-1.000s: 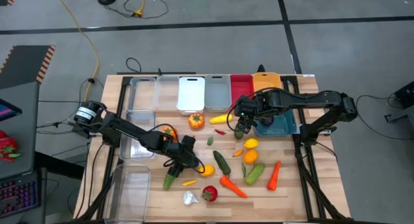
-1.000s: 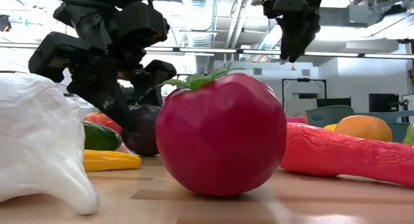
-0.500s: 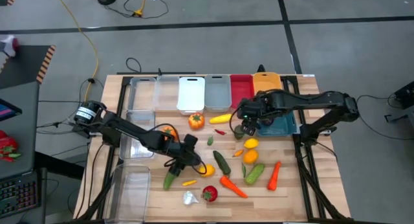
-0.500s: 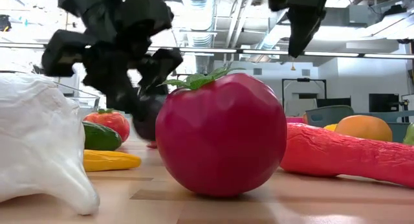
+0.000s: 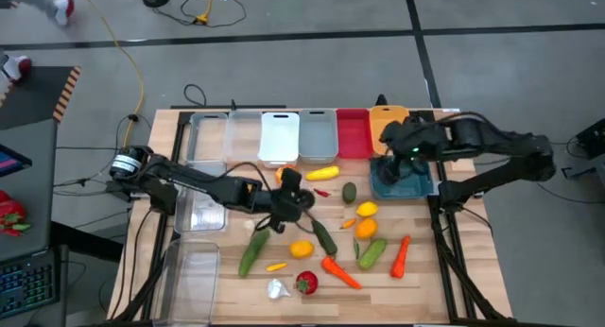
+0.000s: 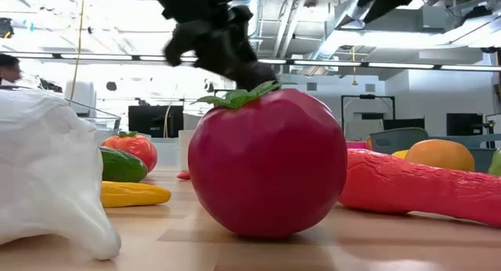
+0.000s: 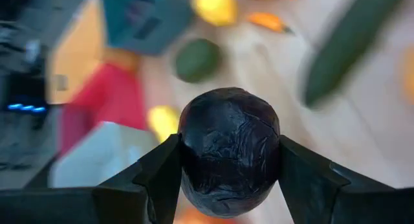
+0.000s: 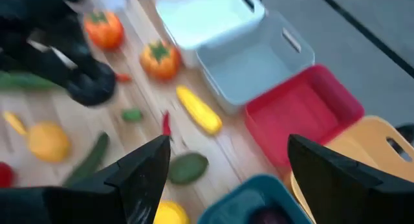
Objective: Sort produce into baskets
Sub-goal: Put the plum into the blue bin
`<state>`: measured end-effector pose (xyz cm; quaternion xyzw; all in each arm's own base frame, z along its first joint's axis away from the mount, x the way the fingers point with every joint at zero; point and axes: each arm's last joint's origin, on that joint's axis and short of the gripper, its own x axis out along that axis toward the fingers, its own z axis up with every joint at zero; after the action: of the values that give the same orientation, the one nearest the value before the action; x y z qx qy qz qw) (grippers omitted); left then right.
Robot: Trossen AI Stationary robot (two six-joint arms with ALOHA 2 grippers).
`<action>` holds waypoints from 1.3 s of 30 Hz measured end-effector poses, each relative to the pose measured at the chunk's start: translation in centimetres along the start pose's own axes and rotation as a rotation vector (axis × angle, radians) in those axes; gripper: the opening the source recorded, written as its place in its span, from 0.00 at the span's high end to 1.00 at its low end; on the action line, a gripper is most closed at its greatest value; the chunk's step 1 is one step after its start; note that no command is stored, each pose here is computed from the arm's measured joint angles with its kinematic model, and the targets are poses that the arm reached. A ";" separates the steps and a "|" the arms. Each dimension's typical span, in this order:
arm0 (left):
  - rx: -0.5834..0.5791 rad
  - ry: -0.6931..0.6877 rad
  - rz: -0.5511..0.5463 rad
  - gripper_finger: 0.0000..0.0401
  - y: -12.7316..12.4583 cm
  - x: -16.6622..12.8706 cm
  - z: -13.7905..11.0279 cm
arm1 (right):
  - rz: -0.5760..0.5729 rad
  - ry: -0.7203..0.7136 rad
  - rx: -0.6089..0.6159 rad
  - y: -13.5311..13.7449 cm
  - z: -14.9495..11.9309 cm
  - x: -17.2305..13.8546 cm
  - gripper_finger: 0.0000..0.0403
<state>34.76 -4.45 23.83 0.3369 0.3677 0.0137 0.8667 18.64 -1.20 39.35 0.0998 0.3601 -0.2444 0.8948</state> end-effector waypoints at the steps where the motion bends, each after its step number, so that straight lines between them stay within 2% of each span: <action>1: -0.018 -0.018 0.025 0.49 0.6 0.0 0.2 | 0.012 -0.018 0.006 0.0 0.1 -0.3 0.16; 5: -0.088 -0.101 0.108 0.49 2.6 0.1 1.0 | 0.069 -0.056 -0.021 0.2 0.2 -0.8 0.16; 11: -0.173 -0.228 0.217 0.49 4.7 0.0 1.8 | 0.157 -0.089 -0.164 1.7 0.6 -0.5 0.16; 16: -0.225 -0.297 0.258 0.49 5.4 -0.1 2.2 | 0.183 -0.094 -0.333 3.5 0.9 0.8 0.16; 24: -0.263 -0.372 0.238 0.49 5.6 -0.3 2.6 | 0.202 -0.063 -0.579 7.3 0.9 4.2 0.16; 31: -0.270 -0.391 0.203 0.49 5.5 -0.3 2.7 | 0.038 -0.039 -0.754 9.7 0.2 6.9 0.16; 39: -0.260 -0.417 0.168 0.49 5.4 -0.3 2.7 | 0.041 -0.026 -0.763 10.7 -0.1 7.8 0.17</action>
<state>37.50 -1.93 28.64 0.2475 0.1470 0.0633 0.9556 28.90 5.17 33.91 -0.2362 0.4117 -0.0759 0.8769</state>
